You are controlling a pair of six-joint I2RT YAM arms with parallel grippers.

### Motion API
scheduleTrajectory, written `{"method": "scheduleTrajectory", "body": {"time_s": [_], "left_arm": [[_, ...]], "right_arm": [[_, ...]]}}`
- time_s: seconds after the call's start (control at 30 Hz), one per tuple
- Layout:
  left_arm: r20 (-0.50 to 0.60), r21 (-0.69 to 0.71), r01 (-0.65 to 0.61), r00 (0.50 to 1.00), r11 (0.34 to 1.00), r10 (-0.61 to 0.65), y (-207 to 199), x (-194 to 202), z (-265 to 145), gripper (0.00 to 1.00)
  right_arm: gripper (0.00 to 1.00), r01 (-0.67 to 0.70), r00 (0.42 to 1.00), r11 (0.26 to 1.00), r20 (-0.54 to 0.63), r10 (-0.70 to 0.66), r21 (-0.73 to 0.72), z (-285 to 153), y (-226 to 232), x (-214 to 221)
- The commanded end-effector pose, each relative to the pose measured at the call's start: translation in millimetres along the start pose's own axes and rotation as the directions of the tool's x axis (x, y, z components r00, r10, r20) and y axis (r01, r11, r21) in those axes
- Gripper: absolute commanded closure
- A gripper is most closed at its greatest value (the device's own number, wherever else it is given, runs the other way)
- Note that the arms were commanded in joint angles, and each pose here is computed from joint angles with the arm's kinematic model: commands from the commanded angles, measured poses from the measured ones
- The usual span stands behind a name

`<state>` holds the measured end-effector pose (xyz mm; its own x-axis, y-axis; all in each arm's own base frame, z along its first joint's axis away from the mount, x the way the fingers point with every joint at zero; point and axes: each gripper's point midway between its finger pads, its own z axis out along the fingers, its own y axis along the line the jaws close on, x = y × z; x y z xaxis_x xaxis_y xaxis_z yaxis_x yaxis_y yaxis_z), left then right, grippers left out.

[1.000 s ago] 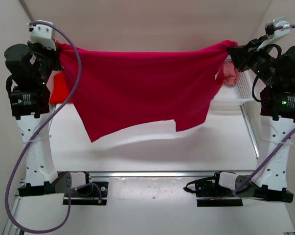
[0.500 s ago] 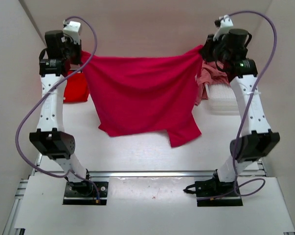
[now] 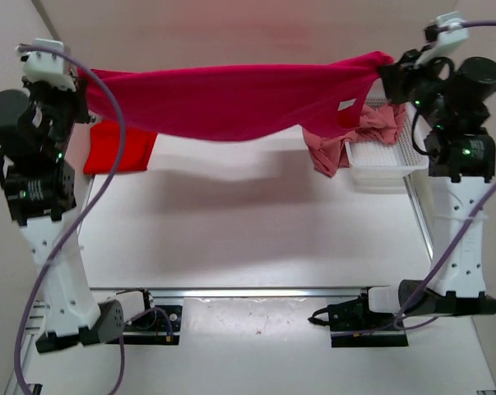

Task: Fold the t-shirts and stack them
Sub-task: Flatten out the tshirt

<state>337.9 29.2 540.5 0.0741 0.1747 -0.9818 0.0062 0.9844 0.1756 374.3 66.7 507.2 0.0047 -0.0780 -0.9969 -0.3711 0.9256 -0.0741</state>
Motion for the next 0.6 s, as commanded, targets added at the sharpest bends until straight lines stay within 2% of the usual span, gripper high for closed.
{"method": "scheduleTrajectory", "body": {"time_s": [0.0,0.17,0.3,0.47,0.53,0.57], "left_arm": [[0.062,-0.035,0.002,0.998,0.999,0.001,6,-21,-26,1.00],[0.083,-0.033,0.028,0.996,0.999,-0.025,10,-30,-33,1.00],[0.047,-0.013,0.042,0.998,0.999,-0.041,7,-14,-19,1.00],[-0.051,0.049,0.022,0.999,0.999,-0.020,-15,25,14,1.00],[-0.134,0.077,0.019,0.991,0.997,-0.008,-25,62,30,1.00],[-0.156,0.079,0.008,0.988,0.997,0.004,-27,73,36,1.00]], "right_arm": [[1.00,0.003,0.993,0.999,0.119,0.002,-0.045,-29,-1,-41],[0.99,-0.023,0.988,0.996,0.149,0.036,-0.085,-58,5,-50],[1.00,-0.058,0.992,0.992,0.106,0.070,-0.111,-57,6,-28],[1.00,-0.093,0.996,0.988,0.008,0.094,-0.121,-29,12,18],[0.99,-0.124,0.992,0.985,-0.053,0.118,-0.118,-7,14,46],[1.00,-0.095,0.993,0.988,-0.084,0.084,-0.124,4,19,63]]}}
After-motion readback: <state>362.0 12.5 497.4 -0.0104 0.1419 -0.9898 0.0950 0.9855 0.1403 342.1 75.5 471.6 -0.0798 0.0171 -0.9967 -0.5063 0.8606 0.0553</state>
